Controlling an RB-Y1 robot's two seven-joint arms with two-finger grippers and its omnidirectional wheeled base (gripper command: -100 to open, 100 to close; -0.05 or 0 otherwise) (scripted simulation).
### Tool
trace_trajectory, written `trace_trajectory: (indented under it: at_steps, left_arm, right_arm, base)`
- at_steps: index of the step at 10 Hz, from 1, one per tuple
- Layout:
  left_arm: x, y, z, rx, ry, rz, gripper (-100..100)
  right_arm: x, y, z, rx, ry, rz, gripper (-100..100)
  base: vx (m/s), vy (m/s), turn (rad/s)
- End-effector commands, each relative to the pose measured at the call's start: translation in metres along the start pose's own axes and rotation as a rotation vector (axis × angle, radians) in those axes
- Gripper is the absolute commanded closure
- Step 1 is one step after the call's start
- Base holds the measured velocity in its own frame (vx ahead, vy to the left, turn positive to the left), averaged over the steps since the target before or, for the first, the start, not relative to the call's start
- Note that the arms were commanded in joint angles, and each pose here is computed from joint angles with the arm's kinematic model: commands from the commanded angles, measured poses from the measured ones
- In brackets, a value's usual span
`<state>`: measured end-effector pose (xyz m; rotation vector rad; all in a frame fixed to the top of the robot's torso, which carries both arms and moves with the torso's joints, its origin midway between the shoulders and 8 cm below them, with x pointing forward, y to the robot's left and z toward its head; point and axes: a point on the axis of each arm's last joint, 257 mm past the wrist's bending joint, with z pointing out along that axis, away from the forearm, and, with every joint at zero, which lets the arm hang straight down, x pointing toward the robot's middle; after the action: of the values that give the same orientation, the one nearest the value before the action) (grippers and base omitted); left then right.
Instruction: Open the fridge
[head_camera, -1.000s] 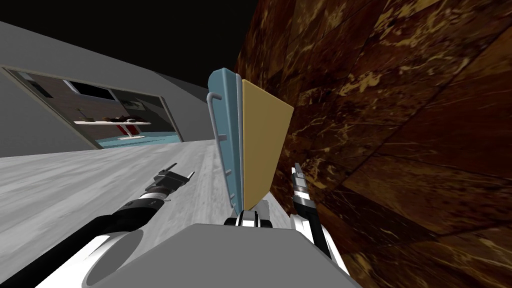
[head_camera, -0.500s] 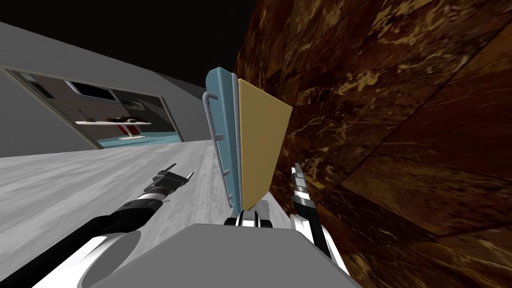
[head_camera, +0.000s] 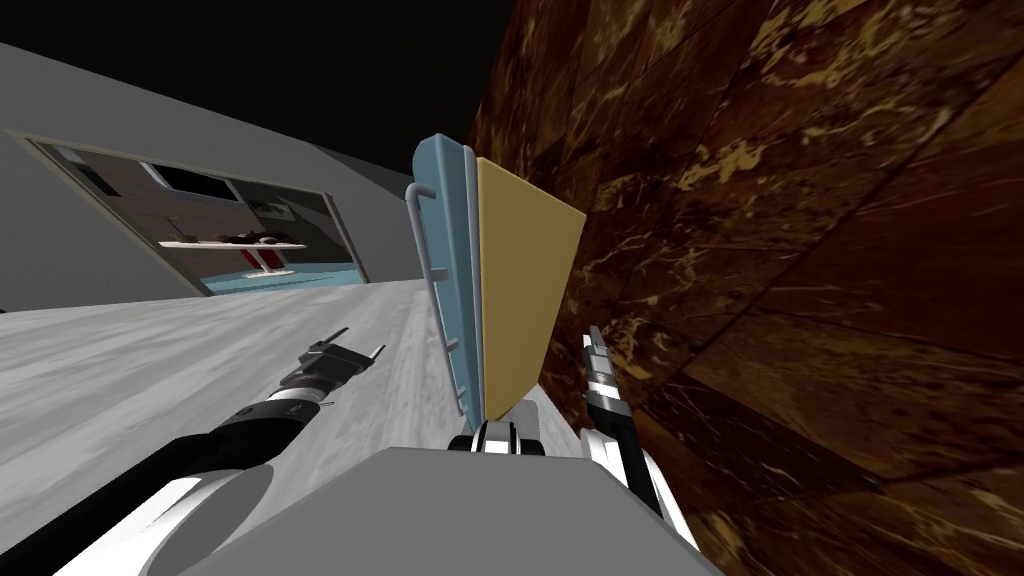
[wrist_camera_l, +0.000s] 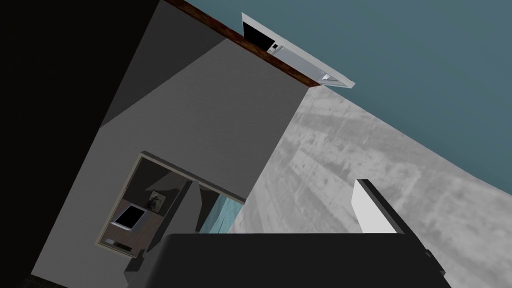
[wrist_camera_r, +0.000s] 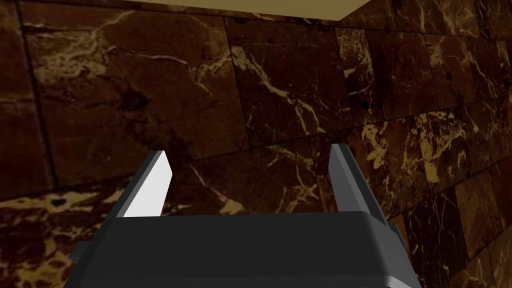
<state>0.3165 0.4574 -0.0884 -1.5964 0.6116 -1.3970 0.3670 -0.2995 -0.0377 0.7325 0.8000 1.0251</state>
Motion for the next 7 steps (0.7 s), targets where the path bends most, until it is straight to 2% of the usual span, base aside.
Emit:
trace_trajectory:
  at_steps: [1,3,7]
  left_arm:
    - [-0.019,-0.008,-0.010,-0.011,-0.035,-0.018,-100]
    - [-0.028,-0.017,-0.017,-0.016,-0.053,-0.029,-100]
    - [-0.030,-0.023,-0.021,-0.016,-0.059,-0.034,-100]
  right_arm:
    - [0.000,0.000,0.000,0.000,0.000,0.000,0]
    - [0.000,0.000,0.000,0.000,0.000,0.000,0]
    - [0.000,0.000,0.000,0.000,0.000,0.000,0]
  base:
    - [0.008,-0.112,0.042]
    - [0.000,-0.110,0.000]
    - [0.006,-0.036,0.030]
